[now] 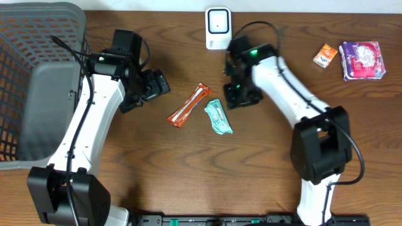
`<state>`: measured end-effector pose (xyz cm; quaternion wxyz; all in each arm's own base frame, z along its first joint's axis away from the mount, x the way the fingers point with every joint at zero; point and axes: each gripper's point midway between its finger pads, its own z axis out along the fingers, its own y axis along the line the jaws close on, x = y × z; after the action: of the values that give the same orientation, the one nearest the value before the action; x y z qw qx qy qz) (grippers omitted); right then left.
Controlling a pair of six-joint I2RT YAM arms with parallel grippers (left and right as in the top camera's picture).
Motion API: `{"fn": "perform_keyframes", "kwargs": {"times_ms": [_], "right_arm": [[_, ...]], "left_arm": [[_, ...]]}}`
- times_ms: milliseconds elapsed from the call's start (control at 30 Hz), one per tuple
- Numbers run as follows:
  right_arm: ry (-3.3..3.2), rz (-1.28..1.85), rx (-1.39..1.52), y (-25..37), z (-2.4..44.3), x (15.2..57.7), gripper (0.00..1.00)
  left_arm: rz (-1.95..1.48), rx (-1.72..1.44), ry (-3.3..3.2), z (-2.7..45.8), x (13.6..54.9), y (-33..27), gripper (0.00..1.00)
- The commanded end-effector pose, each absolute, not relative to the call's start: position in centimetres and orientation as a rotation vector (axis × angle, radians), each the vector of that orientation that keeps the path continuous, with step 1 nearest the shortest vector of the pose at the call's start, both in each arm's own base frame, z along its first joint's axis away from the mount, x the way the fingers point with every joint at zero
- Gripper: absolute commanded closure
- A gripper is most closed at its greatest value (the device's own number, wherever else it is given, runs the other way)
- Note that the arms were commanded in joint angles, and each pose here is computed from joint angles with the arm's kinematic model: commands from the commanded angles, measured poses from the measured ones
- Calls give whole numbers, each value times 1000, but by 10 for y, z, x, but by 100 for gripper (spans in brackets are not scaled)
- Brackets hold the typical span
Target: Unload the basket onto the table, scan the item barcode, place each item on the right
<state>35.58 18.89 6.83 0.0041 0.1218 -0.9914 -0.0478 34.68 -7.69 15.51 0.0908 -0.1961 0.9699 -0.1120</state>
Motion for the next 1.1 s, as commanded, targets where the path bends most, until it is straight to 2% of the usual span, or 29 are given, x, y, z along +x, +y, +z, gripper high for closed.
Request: {"fn": "perform_keyframes", "kwargs": {"times_ms": [0, 167, 400, 633, 767, 900, 1033, 1067], "right_arm": [[-3189, 115, 332, 188, 63, 361, 41], [-3202, 86, 440, 216, 63, 353, 27], [-3181, 77, 470, 221, 49, 342, 23], [-3154, -92, 466, 234, 19, 331, 28], [-3150, -88, 471, 232, 7, 326, 41], [-3157, -91, 469, 231, 4, 327, 42], [-3160, -106, 465, 232, 4, 328, 71], [-3157, -108, 465, 233, 5, 328, 81]], "left_arm": [[-317, -578, 2881, 156, 348, -75, 2], [-317, -578, 2882, 156, 348, -75, 2], [-317, -578, 2881, 156, 348, -75, 2], [-317, -578, 2882, 156, 348, -75, 2], [-317, -578, 2881, 156, 348, -75, 2], [-317, -578, 2881, 156, 348, -75, 2], [-317, -578, 2881, 156, 348, -75, 2], [-317, -578, 2881, 156, 348, -75, 2]]}}
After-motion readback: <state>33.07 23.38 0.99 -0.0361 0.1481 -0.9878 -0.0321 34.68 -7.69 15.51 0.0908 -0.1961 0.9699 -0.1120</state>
